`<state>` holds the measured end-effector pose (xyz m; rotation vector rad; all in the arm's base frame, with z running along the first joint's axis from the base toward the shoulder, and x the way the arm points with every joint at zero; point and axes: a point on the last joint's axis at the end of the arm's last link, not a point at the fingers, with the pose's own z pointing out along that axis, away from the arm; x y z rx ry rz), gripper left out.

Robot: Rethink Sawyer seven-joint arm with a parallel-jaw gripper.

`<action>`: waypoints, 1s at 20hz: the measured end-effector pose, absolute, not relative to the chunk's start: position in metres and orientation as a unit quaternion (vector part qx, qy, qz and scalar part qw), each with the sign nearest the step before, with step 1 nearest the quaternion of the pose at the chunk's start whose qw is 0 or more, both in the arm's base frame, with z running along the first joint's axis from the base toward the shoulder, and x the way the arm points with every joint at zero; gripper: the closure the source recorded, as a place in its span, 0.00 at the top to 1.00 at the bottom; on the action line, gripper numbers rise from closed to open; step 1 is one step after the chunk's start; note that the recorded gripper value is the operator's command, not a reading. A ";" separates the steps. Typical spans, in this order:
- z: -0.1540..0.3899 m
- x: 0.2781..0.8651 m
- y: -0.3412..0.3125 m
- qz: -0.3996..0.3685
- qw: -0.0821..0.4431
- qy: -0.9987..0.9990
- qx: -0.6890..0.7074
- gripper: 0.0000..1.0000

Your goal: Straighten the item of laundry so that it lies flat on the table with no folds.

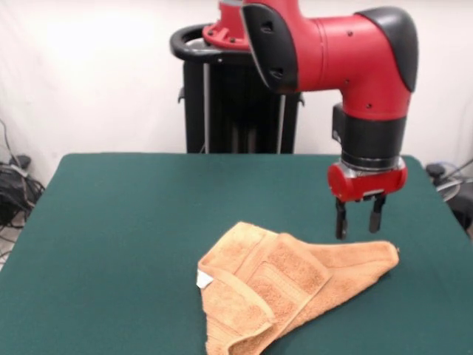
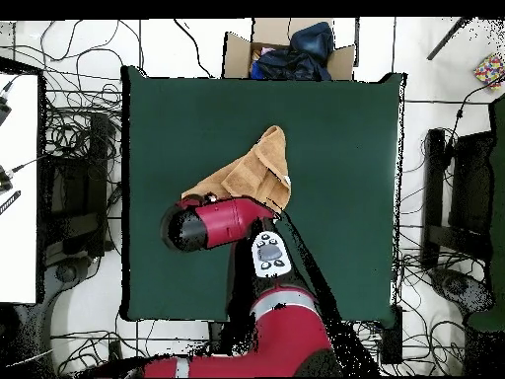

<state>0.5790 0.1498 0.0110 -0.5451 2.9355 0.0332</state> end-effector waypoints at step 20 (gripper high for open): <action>0.040 0.620 0.120 -0.014 0.113 0.984 -0.138 1.00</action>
